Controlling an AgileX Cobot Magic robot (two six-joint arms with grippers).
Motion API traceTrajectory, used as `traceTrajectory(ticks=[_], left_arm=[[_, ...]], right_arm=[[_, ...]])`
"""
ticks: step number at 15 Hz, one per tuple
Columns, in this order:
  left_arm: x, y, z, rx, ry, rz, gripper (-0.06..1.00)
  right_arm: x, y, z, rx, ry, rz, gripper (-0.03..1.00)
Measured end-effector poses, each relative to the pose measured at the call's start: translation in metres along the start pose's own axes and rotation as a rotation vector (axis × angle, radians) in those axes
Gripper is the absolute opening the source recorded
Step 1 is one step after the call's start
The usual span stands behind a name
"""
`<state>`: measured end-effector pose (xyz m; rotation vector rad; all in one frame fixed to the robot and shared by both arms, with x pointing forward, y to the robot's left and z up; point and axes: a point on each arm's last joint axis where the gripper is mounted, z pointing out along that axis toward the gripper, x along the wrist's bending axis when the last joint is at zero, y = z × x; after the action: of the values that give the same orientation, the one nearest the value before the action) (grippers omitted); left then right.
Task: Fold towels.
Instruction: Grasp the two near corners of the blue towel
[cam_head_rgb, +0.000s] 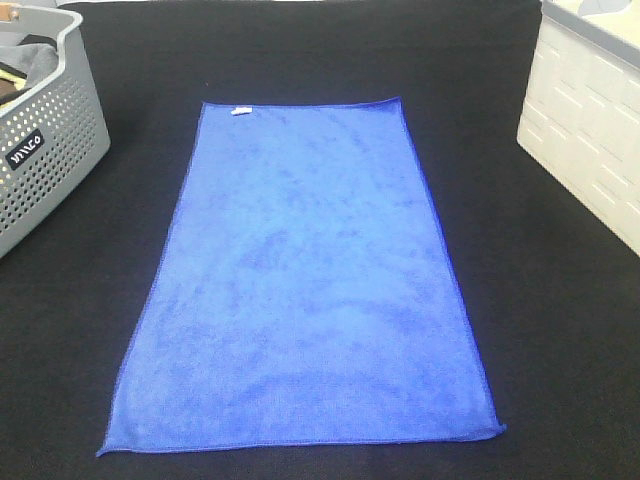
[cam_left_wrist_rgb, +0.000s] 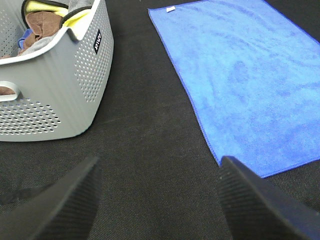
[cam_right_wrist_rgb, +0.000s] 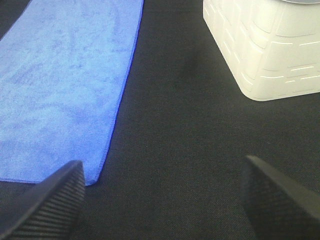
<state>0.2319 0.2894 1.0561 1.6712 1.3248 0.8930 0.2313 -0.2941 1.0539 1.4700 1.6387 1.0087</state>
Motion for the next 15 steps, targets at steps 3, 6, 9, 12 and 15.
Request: traceTrajectory(ticks=[3, 6, 9, 12, 15], left_arm=[[0.0, 0.0, 0.0, 0.0, 0.0, 0.0, 0.64], [0.0, 0.0, 0.0, 0.0, 0.0, 0.0, 0.64], [0.0, 0.0, 0.0, 0.0, 0.0, 0.0, 0.64], [0.0, 0.0, 0.0, 0.0, 0.0, 0.0, 0.64], [0.0, 0.0, 0.0, 0.0, 0.0, 0.0, 0.64]], right_arm=[[0.0, 0.0, 0.0, 0.0, 0.0, 0.0, 0.79], [0.0, 0.0, 0.0, 0.0, 0.0, 0.0, 0.79], [0.0, 0.0, 0.0, 0.0, 0.0, 0.0, 0.79], [0.0, 0.0, 0.0, 0.0, 0.0, 0.0, 0.79], [0.0, 0.0, 0.0, 0.0, 0.0, 0.0, 0.79]])
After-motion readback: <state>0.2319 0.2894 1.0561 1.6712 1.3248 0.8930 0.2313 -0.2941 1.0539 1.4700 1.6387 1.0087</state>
